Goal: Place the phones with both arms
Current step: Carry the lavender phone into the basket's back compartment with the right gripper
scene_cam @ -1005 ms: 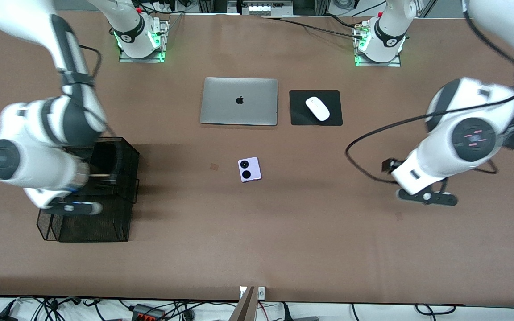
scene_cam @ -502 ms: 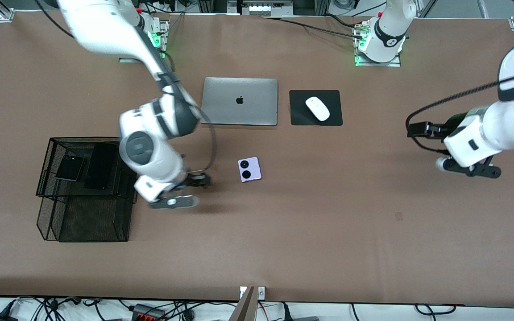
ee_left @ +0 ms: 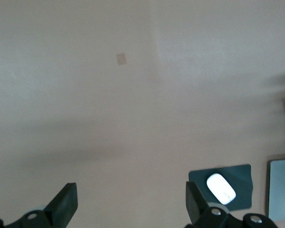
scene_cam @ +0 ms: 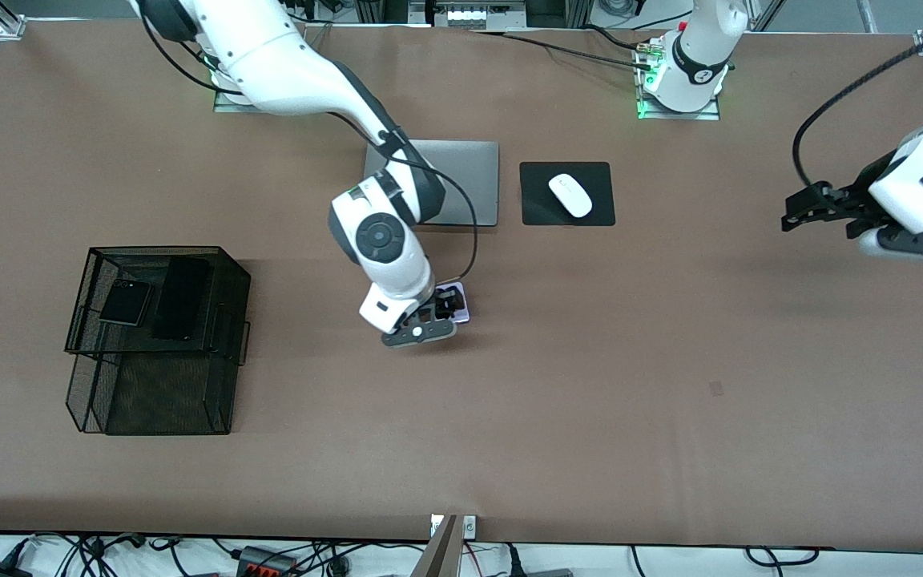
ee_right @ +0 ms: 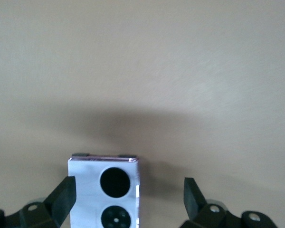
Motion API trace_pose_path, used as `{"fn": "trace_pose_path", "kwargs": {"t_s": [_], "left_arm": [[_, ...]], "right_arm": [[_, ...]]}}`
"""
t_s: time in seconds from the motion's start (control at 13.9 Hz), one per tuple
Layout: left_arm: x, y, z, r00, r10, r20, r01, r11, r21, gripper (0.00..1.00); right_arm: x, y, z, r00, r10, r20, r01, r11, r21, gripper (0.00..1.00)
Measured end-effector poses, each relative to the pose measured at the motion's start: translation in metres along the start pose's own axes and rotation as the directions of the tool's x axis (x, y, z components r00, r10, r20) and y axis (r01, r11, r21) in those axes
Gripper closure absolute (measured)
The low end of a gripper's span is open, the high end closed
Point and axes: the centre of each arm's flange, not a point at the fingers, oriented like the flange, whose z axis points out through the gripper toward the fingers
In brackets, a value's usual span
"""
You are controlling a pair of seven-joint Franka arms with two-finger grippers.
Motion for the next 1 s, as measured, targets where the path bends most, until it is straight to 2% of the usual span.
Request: {"fn": "trace_pose_path", "kwargs": {"t_s": [0.14,0.36,0.79,1.0], "left_arm": [[-0.01,-0.007,-0.004,1.0,-0.009,-0.009,0.009,1.0,0.008,0.0],[-0.013,-0.009,-0.005,1.0,0.01,-0.005,-0.01,0.997,0.07,0.0],[-0.014,-0.005,-0.004,1.0,0.017,0.003,-0.017,0.997,0.077,0.0],[-0.014,-0.014,-0.005,1.0,0.001,0.002,-0.002,0.997,0.078,0.0]], "right_arm": [[-0.009,-0.012,0.016,1.0,-0.02,0.005,0.02,1.0,-0.002,0.0],[-0.018,-0.022,0.03,0.999,-0.037,0.006,0.037,0.999,-0.002,0.0],[-0.025,-0.029,0.045,0.998,-0.053,0.015,0.053,0.999,-0.009,0.0],[-0.024,-0.029,0.043,0.999,-0.052,0.016,0.052,0.999,-0.012,0.12]]}}
